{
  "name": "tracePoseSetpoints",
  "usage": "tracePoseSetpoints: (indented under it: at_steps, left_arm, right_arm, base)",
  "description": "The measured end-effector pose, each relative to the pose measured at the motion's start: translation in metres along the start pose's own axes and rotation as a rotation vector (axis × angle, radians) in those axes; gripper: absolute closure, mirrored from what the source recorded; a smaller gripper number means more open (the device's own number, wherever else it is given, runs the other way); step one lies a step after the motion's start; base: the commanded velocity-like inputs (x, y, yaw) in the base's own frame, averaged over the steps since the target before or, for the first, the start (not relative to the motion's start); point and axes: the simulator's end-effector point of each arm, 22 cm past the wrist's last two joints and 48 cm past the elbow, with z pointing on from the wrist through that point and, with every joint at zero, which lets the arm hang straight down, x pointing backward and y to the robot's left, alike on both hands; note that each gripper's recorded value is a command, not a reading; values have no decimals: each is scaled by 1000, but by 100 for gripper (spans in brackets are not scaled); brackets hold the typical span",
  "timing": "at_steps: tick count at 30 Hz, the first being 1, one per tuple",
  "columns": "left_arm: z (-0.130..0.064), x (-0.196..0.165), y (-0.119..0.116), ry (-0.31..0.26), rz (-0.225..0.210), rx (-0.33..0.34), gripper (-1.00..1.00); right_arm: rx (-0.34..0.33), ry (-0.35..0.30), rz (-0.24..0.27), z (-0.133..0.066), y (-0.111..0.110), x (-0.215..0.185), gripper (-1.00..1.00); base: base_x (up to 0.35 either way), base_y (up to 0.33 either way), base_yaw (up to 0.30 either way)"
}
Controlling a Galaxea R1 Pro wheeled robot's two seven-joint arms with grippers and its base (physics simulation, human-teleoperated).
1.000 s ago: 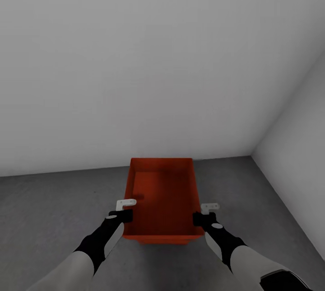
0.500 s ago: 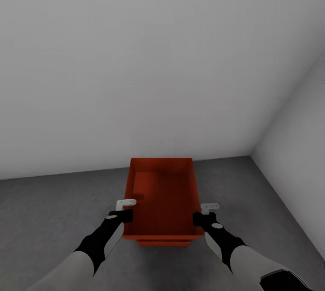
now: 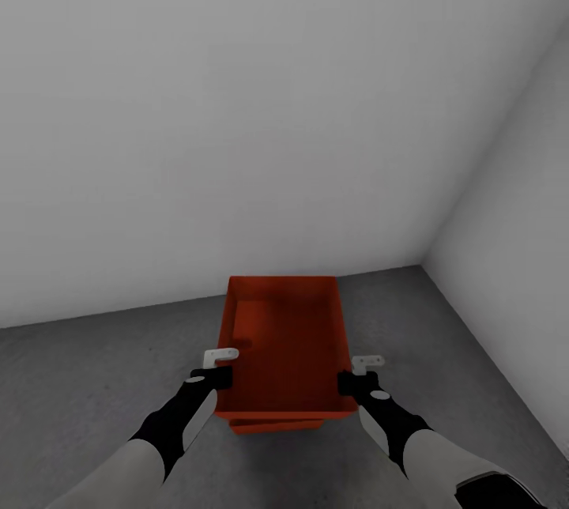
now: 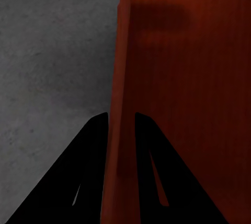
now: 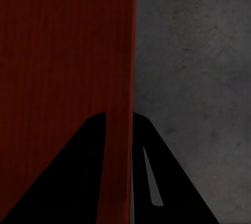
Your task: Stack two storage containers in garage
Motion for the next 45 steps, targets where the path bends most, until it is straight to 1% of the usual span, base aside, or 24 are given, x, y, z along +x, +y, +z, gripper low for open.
tracePoseSetpoints:
  at_steps: [11, 23, 45]
  left_arm:
    - [0, 0, 0, 0, 0, 0, 100]
    - [-2, -3, 0, -5, 0, 0, 100]
    - [-2, -3, -1, -6, -1, 0, 100]
  right_arm:
    - [0, 0, 0, 0, 0, 0, 100]
    - [0, -5, 0, -1, 0, -3, 100]
    - [0, -6, -1, -1, 0, -3, 100]
  base:
    - [0, 0, -1]
    - [0, 0, 129]
    - [0, 0, 4]
